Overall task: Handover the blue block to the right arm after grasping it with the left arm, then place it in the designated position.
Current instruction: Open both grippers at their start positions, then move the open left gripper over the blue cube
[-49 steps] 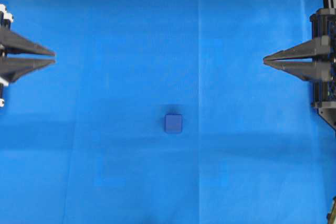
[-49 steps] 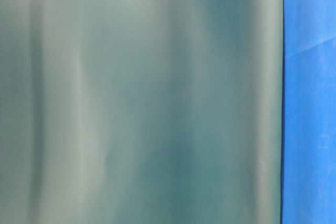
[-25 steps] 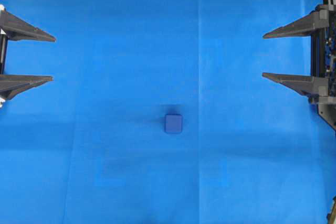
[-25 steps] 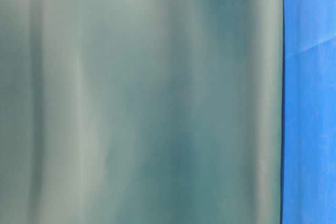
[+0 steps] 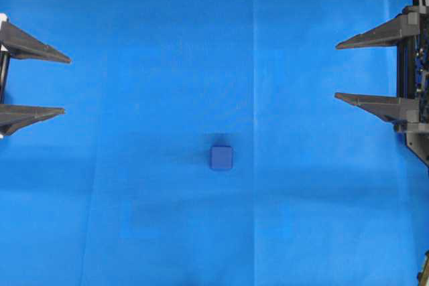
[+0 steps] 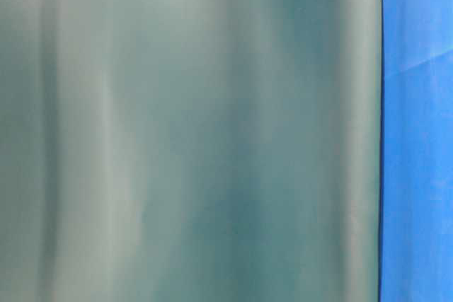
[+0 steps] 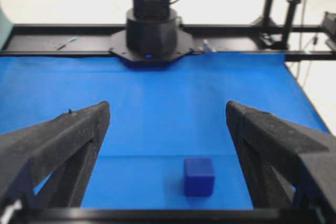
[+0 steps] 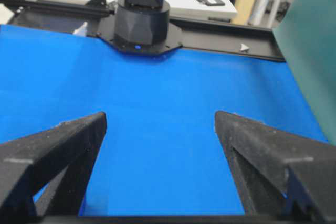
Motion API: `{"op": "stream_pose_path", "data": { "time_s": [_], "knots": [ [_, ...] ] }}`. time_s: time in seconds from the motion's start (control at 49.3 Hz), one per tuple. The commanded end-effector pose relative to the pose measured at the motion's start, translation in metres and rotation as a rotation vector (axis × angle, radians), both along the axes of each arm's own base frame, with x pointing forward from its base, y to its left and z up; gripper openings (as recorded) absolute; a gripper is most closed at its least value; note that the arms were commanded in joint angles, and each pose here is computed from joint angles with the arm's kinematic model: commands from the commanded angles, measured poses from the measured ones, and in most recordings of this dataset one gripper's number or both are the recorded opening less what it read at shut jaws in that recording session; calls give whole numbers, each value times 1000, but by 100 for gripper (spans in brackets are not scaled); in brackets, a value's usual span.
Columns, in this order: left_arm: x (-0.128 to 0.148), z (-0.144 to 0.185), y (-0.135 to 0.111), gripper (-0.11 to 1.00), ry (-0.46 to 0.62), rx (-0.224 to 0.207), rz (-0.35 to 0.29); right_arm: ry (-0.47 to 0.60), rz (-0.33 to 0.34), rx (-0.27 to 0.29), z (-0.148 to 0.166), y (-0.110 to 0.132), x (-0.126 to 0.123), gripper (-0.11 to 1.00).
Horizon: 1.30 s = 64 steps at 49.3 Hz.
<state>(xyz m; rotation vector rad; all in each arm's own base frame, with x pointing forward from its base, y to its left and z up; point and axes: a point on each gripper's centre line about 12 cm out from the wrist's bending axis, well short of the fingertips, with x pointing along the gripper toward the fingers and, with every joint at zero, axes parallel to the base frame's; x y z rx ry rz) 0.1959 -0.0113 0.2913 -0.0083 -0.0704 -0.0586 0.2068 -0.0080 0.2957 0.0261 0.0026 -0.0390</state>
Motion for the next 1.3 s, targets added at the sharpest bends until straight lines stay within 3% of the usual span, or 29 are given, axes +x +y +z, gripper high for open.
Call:
{"op": "stream_pose_path", "data": {
  "time_s": [0.0, 0.263, 0.547, 1.277],
  "knots": [
    [1, 6, -1, 93, -15, 2, -5, -26, -2, 2, 11, 0, 3, 98],
    [18, -1, -3, 93, -19, 2, -9, -20, -2, 2, 10, -1, 5, 98],
    [59, -6, -10, 93, 26, 4, -28, -6, -2, 3, 7, -1, 8, 98],
    [218, -5, -37, 93, 172, 19, -61, 15, -2, 4, 2, -1, 10, 98]
  ]
}}
